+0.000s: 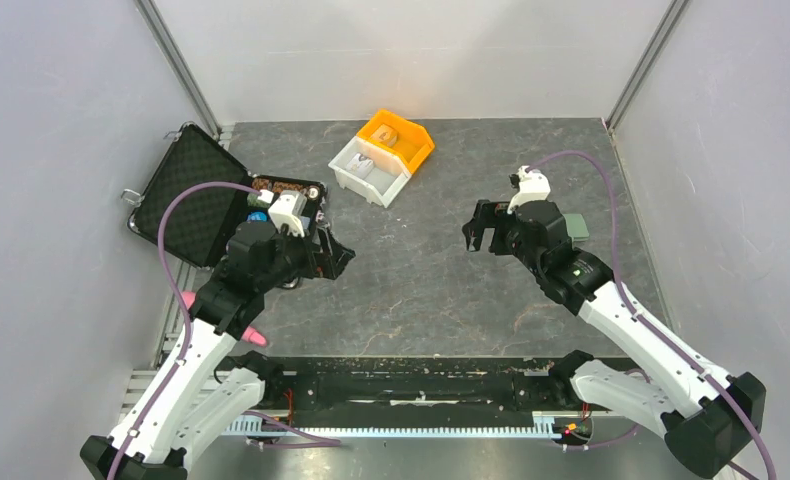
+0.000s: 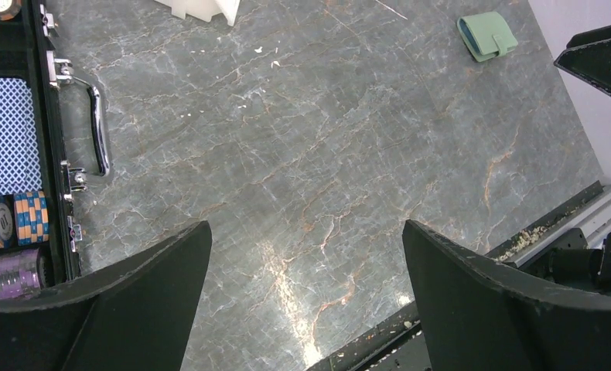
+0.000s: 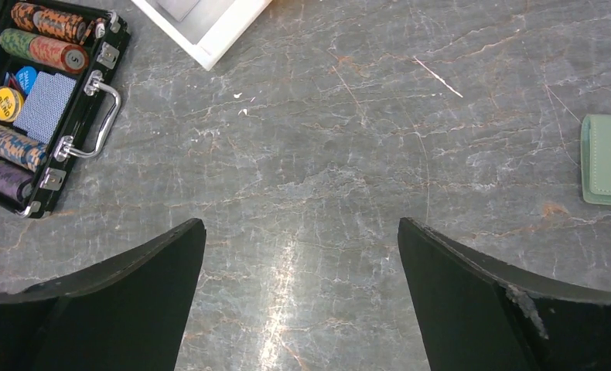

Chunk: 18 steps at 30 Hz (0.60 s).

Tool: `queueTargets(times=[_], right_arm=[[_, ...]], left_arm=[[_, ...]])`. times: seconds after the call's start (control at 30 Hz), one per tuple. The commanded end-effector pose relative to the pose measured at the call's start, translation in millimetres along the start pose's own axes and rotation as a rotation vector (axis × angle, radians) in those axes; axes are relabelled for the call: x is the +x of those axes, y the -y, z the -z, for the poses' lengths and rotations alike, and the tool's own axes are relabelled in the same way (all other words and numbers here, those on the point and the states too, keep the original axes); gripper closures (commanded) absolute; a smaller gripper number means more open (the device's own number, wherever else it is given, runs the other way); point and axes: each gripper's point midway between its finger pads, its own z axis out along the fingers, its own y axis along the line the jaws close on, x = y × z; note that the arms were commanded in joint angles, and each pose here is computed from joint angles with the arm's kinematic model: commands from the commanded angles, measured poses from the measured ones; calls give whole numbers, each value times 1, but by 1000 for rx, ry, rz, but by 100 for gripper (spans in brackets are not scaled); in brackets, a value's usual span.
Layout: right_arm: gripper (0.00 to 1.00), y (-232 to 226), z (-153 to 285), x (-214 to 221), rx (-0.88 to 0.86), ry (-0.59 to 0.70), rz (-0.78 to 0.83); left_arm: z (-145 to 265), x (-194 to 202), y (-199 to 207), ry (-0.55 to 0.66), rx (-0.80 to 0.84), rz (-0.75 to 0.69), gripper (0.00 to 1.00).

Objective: Take the credit cards out of the card holder
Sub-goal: Move the card holder to the center of the board.

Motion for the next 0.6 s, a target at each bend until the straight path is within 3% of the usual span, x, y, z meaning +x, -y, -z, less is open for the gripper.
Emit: queueTargets(times=[0.0, 0.23, 0.43, 0.53, 0.57], right_arm=[[2, 4, -1, -10, 34, 39, -36], [2, 30, -11, -3, 180, 43, -17], [1, 91, -17, -6, 512, 41, 123], [1, 123, -28, -5, 611, -24, 161], [7, 135, -32, -5, 629, -49, 162]], left_arm=[[1, -16, 2, 71, 3, 5, 0], [1, -15, 1, 72, 3, -4, 0], [3, -12, -2, 64, -17, -9, 0], [5, -12, -3, 70, -21, -11, 0], [5, -12, -3, 71, -20, -12, 0]])
